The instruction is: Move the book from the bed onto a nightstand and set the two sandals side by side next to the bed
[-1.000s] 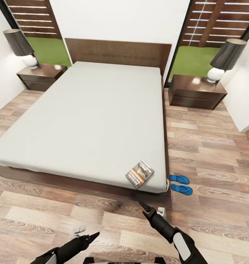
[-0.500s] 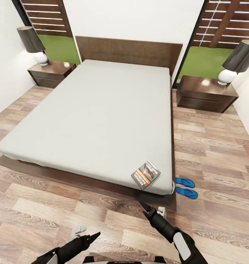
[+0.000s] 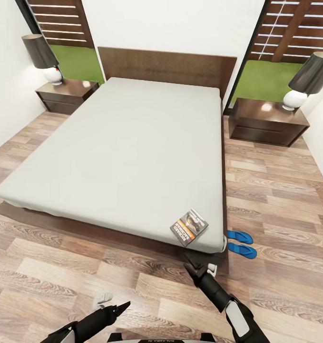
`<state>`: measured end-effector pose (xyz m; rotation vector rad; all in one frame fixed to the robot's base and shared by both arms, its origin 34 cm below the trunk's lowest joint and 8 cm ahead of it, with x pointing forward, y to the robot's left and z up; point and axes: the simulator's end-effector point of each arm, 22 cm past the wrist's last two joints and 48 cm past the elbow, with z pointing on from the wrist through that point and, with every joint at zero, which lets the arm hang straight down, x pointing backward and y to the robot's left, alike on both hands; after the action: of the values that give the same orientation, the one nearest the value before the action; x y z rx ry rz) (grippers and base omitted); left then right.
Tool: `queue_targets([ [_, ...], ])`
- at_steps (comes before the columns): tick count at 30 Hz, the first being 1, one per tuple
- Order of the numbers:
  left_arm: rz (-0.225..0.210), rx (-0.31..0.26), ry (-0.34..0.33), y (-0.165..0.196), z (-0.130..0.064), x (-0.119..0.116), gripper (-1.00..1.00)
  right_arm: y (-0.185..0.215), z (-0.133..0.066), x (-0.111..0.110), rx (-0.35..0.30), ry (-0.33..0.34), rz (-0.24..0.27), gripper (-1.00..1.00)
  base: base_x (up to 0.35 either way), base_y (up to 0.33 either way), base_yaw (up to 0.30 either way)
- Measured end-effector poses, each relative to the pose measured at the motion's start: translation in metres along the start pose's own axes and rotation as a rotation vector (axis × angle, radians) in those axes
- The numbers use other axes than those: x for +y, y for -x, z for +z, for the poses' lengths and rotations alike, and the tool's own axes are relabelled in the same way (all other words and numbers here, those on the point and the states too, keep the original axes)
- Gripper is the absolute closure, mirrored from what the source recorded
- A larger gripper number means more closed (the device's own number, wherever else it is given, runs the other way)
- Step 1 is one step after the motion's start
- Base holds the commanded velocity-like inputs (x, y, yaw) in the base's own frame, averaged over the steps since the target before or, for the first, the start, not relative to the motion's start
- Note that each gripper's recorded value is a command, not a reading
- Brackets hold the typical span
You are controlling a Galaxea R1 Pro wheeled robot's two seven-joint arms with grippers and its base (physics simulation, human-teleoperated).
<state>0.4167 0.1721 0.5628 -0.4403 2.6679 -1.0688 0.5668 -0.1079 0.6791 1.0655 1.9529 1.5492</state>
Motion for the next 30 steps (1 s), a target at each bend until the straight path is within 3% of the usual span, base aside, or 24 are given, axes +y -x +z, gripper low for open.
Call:
queue_targets([
  [30,0.0,0.0,0.0,0.0,0.0,0.0,-1.0,0.0016,-0.0007,0.0006,-0.005,0.004,0.003,-1.0,0.044,0.0,0.0],
])
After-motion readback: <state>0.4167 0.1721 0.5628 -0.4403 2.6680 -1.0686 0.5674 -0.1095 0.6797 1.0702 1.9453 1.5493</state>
